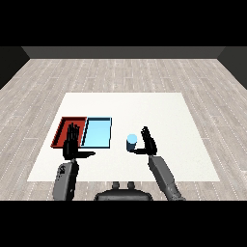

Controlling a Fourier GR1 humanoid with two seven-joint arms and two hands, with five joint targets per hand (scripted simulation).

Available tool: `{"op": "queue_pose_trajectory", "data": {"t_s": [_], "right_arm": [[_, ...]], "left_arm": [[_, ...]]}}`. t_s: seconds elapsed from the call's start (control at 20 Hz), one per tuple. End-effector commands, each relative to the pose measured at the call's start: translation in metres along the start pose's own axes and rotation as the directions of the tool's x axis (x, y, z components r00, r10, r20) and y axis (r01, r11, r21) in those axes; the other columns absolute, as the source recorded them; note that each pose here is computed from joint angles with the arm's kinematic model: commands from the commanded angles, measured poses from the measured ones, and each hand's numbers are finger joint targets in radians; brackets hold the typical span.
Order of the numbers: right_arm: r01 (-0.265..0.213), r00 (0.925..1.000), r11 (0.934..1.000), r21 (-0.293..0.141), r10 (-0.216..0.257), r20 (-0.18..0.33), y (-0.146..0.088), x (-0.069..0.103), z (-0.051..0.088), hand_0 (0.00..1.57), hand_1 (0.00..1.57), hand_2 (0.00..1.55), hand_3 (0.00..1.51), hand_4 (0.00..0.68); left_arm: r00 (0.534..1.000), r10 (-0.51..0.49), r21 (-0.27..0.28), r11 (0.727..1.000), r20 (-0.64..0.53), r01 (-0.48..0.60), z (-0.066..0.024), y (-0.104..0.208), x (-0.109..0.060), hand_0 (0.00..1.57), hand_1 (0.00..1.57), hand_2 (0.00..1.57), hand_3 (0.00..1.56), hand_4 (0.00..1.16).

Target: Pick the blue can and put it in the blue box

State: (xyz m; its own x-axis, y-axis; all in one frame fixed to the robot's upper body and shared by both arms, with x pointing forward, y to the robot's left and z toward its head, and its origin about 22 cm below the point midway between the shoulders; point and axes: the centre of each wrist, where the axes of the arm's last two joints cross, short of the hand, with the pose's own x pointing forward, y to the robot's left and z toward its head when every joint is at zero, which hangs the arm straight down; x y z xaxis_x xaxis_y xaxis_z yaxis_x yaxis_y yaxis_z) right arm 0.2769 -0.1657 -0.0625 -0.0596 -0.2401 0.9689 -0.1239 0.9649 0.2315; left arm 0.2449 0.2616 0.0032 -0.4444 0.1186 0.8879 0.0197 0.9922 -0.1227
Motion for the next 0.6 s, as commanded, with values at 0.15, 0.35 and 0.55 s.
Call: {"op": "queue_pose_trajectory", "data": {"t_s": [0.15, 0.35, 0.55], "right_arm": [[0.009, 1.0, 0.9995, 0.032, -0.009, 0.001, 0.017, -0.003, 0.003, 0.0, 0.0, 0.0, 0.0, 0.0], [0.003, 0.9999, 0.9999, 0.016, -0.003, -0.011, 0.028, -0.012, -0.006, 0.0, 0.0, 0.0, 0.0, 0.0], [-0.01, 0.9996, 0.9995, 0.029, 0.011, -0.026, 0.019, -0.012, -0.025, 0.0, 0.0, 0.0, 0.0, 0.0]], "left_arm": [[1.0, -0.013, 0.002, 1.0, -0.006, 0.013, -0.0022, -0.009, -0.001, 0.0, 0.0, 0.0, 0.0, 0.0], [1.0, -0.001, -0.018, 1.0, -0.005, 0.001, -0.0062, -0.003, 0.014, 0.0, 0.0, 0.0, 0.0, 0.0], [0.999, -0.034, 0.018, 0.999, 0.026, 0.033, -0.0068, 0.021, 0.002, 0.0, 0.0, 0.0, 0.0, 0.0]]}}
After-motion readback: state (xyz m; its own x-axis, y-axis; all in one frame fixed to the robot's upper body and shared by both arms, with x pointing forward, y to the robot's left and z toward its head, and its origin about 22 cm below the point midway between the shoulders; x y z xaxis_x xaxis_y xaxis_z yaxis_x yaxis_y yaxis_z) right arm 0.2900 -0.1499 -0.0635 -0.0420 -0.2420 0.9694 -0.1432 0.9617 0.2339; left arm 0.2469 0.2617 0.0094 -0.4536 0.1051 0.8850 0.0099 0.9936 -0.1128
